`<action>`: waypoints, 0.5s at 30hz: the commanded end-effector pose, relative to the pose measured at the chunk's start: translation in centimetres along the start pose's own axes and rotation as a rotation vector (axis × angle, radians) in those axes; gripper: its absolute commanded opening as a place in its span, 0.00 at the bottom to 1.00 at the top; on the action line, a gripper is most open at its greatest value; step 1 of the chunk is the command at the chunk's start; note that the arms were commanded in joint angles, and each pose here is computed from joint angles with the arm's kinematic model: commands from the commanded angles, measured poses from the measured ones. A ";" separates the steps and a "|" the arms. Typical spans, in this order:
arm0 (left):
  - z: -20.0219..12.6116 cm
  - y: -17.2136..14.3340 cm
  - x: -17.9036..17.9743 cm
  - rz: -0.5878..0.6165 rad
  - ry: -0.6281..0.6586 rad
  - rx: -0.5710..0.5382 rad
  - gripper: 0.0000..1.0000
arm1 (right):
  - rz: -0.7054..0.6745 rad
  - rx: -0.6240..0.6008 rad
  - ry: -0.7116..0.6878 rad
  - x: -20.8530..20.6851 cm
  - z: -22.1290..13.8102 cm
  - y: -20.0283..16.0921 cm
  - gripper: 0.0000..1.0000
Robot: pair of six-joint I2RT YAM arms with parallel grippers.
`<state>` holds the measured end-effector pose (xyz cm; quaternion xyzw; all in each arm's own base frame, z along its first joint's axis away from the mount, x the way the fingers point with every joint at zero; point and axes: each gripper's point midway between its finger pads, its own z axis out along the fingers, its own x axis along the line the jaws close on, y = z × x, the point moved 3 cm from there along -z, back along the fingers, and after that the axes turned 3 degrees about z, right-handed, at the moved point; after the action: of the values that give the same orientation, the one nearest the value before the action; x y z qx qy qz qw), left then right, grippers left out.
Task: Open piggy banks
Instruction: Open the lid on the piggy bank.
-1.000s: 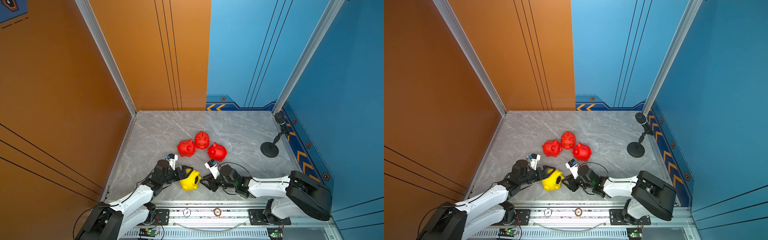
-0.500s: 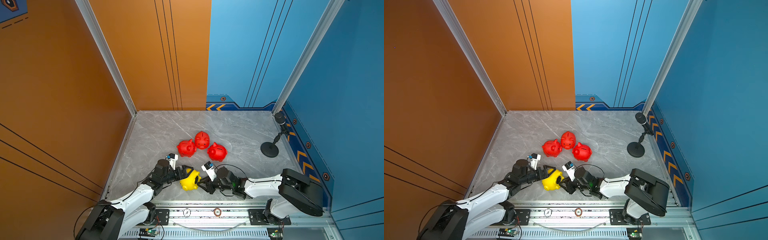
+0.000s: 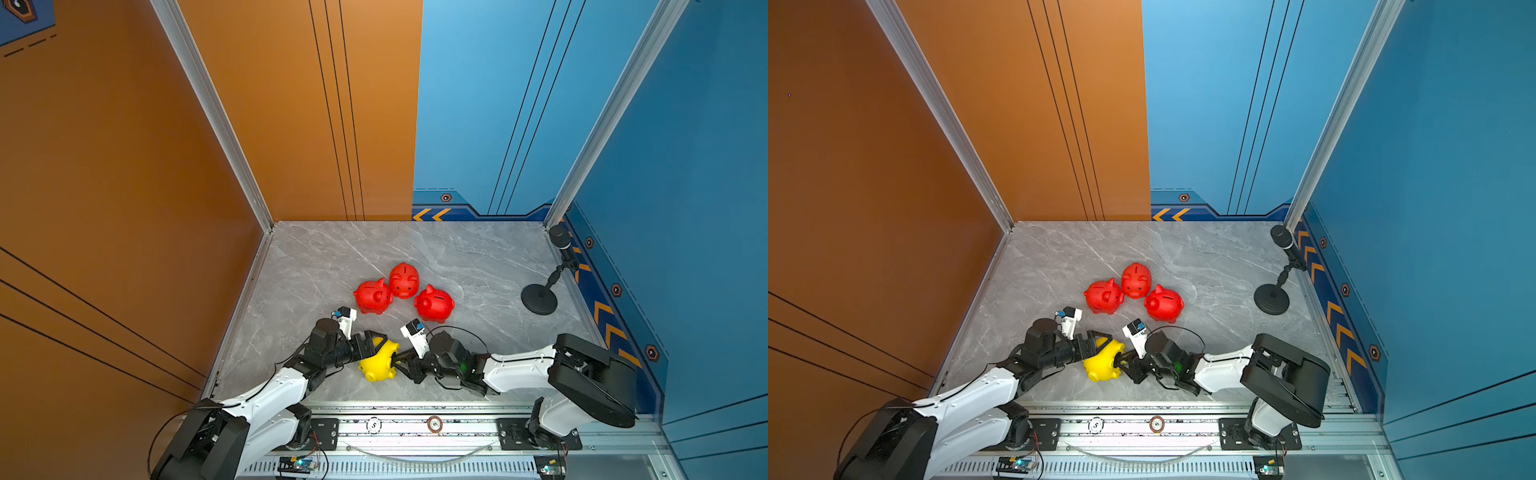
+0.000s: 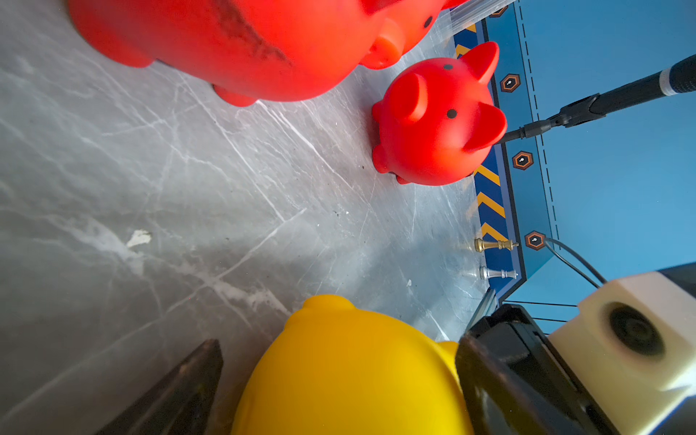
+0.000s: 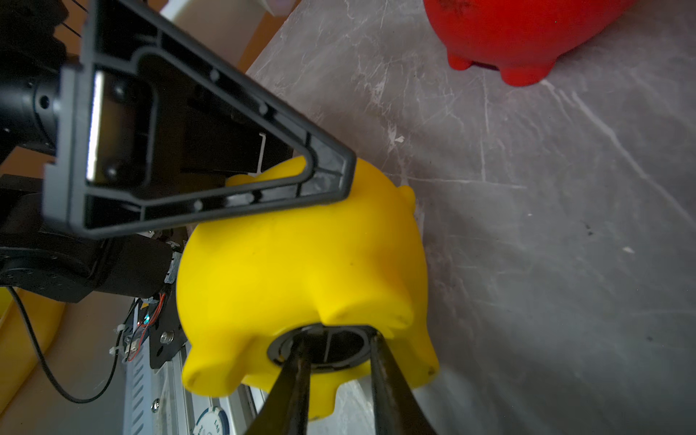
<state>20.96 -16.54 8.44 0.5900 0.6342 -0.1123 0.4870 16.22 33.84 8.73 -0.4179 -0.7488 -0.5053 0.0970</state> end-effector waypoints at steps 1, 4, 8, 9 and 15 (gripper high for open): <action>-0.1 -2.8 2.7 -0.027 0.112 0.092 0.97 | 0.006 -0.040 0.027 0.9 0.6 1.3 0.28; 0.0 -2.9 2.6 -0.021 0.113 0.094 0.97 | 0.011 -0.042 0.028 1.0 0.8 1.4 0.27; 0.1 -3.1 2.7 -0.018 0.122 0.097 0.98 | 0.023 -0.045 0.028 1.0 1.1 1.5 0.24; 0.1 -3.1 2.7 -0.015 0.122 0.096 0.98 | 0.026 -0.050 0.032 1.1 1.1 1.6 0.24; 0.2 -3.4 3.0 -0.014 0.147 0.091 0.98 | 0.026 -0.069 0.049 1.9 1.1 2.1 0.22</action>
<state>21.11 -16.61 8.44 0.5909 0.6361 -0.0929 0.4874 16.84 34.16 8.49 -0.4372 -0.7386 -0.5046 0.0933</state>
